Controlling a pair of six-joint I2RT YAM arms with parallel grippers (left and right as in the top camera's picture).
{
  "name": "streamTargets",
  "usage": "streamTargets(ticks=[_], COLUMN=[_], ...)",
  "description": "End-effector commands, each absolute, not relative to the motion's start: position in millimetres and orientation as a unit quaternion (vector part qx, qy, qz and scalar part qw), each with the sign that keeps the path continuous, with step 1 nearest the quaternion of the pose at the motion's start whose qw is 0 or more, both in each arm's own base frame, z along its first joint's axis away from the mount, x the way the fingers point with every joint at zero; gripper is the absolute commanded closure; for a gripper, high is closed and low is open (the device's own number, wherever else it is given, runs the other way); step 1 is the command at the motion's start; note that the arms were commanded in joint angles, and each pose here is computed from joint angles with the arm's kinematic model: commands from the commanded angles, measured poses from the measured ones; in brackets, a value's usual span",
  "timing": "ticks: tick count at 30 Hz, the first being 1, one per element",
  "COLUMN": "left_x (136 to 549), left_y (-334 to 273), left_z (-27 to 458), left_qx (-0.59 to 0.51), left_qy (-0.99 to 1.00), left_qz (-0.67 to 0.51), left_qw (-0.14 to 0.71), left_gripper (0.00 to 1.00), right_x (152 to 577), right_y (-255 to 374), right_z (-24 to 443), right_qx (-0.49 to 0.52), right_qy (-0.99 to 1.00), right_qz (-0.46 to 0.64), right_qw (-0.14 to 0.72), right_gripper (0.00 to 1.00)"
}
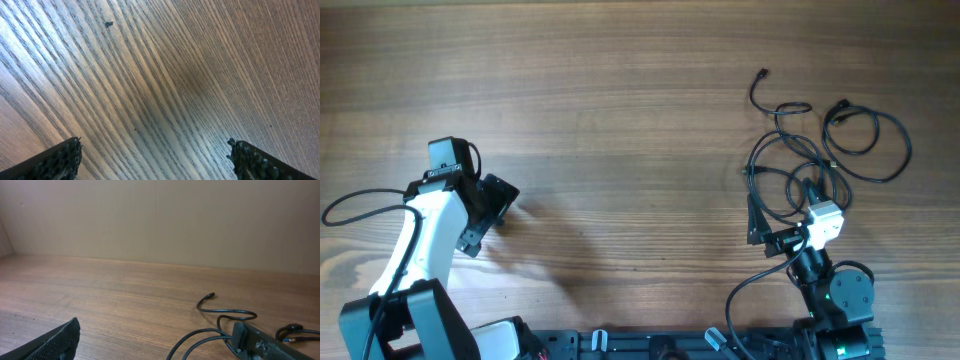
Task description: Untangle cables
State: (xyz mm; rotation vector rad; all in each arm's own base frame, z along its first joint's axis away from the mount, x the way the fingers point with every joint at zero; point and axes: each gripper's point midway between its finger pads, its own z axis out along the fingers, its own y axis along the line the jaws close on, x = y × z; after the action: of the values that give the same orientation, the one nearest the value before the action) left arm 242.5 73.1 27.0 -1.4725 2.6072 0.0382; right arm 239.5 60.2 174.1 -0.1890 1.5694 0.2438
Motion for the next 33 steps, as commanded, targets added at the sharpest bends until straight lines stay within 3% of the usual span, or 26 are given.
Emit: streamTargets(ticks=[1,7,18,33], left_x=[246.4,252.7,255.0,245.7], left_y=[77.9,76.2,72.7,38.3], left_z=[33.5,53.6,167.8,200.5], left_qx=[-0.499,-0.493,-0.468,-0.405], left_qy=[0.862,0.861,0.813,0.814], left_qz=[0.016,0.004,-0.060,-0.107], left_qw=[0.087,0.127,0.341,0.403], left_gripper=[0.00,0.00,0.00,0.00], right_x=[240.2,240.2,240.2,240.2], right_y=[56.1,56.1,56.1,56.1], right_z=[175.9,175.9,175.9,175.9], right_qx=[-0.080,-0.080,-0.080,-0.080], right_qy=[0.701,0.701,0.701,0.701], right_qz=[0.099,0.099,0.099,0.099], right_qw=[0.702,0.702,0.702,0.702], right_gripper=[0.00,0.00,0.00,0.00])
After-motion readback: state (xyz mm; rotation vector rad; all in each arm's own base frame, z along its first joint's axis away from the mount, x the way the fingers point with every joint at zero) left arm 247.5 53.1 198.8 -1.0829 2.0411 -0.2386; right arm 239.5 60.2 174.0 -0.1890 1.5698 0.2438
